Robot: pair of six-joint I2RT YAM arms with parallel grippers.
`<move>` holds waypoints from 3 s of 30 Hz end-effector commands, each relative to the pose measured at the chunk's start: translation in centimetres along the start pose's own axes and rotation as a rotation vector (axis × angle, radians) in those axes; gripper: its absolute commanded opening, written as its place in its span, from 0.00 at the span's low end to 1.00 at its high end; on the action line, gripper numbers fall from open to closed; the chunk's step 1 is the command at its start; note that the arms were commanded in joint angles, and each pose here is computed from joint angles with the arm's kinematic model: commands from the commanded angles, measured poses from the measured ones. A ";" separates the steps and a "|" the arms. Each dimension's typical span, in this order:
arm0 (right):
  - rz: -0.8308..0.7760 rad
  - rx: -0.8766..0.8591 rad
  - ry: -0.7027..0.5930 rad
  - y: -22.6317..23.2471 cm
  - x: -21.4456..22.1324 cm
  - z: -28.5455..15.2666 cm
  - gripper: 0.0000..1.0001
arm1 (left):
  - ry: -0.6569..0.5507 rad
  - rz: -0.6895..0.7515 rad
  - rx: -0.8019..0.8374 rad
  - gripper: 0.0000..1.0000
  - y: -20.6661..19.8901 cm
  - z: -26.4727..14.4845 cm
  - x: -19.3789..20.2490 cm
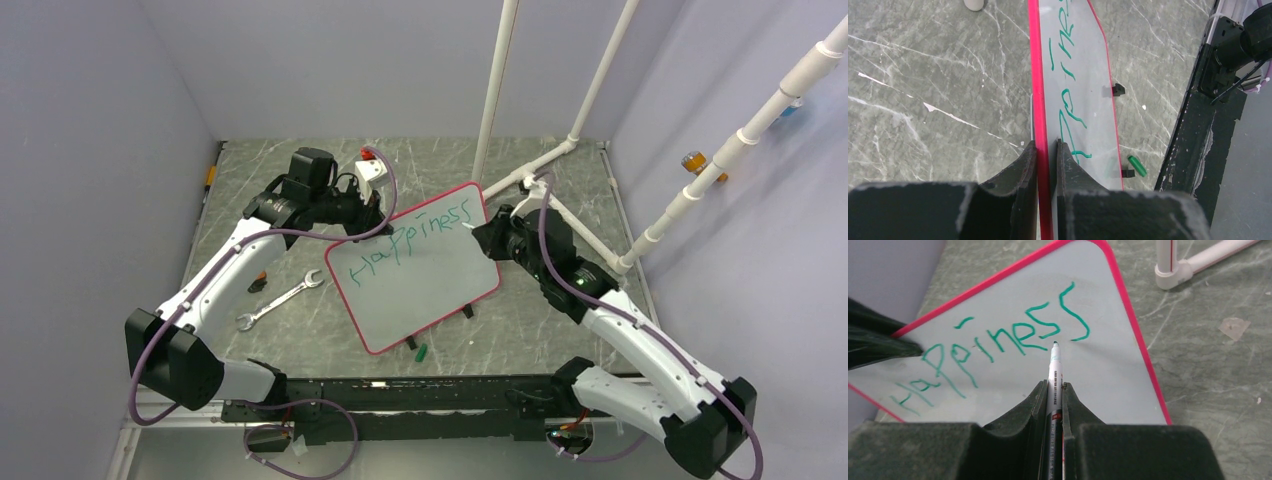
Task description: Write a sentence on the whiteboard
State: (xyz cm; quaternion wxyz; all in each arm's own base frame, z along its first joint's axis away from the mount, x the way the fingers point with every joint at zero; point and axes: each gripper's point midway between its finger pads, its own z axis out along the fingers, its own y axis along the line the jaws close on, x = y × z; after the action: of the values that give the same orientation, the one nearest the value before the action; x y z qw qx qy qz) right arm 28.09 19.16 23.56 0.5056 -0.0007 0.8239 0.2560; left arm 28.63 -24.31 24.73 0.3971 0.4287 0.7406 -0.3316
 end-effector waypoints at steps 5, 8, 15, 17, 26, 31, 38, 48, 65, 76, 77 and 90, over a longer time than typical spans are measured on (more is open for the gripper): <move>0.013 -0.131 -0.134 2.3 -3.3 -3.8 0.00 | -0.069 0.110 -0.026 0.00 0.0 -1.0 -2.5; 0.021 -0.146 -0.119 2.4 -3.0 -4.5 0.00 | -0.070 0.107 -0.034 0.00 0.1 -1.0 -2.8; 0.024 -0.169 -0.057 2.6 -1.3 -5.1 0.00 | -0.073 0.097 -0.077 0.00 0.5 -1.5 -2.9; 0.027 -0.188 -0.038 2.9 -0.8 -5.1 0.00 | -0.072 0.095 -0.088 0.00 0.7 -1.4 -2.6; -0.025 -0.209 0.035 6.2 1.8 -5.4 0.00 | -0.095 0.078 -0.140 0.00 1.5 -1.3 -2.5; -0.052 -0.217 0.047 9.0 3.5 -5.8 0.00 | -0.107 0.073 -0.140 0.00 1.5 -1.1 -2.3; -0.121 -0.262 0.072 13.1 6.7 -5.4 0.00 | -0.115 0.074 -0.161 0.00 1.6 -1.3 -2.0; -0.210 -0.342 0.021 18.4 9.0 -3.5 0.00 | -0.100 0.070 -0.200 0.00 2.4 -1.4 -1.9; -0.244 -0.346 0.048 19.7 11.3 -1.5 0.00 | -0.091 0.069 -0.216 0.00 2.6 -1.6 -1.7; -0.278 -0.361 0.092 20.8 12.7 -0.6 0.00 | -0.090 0.066 -0.207 0.00 2.5 -1.5 -1.6; -0.280 -0.362 0.096 20.9 12.8 -0.6 0.00 | -0.091 0.066 -0.209 0.00 2.5 -1.5 -1.6; -0.285 -0.348 0.149 20.1 14.7 -0.6 0.00 | -0.089 0.069 -0.210 0.00 2.5 -1.5 -1.6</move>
State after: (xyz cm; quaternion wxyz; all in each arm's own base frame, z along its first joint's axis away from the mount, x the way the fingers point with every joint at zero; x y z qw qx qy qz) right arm 15.10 39.94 19.64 0.4649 -0.2358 0.7933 0.3146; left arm 29.07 -23.48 24.63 0.4299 0.3888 0.7555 -0.3052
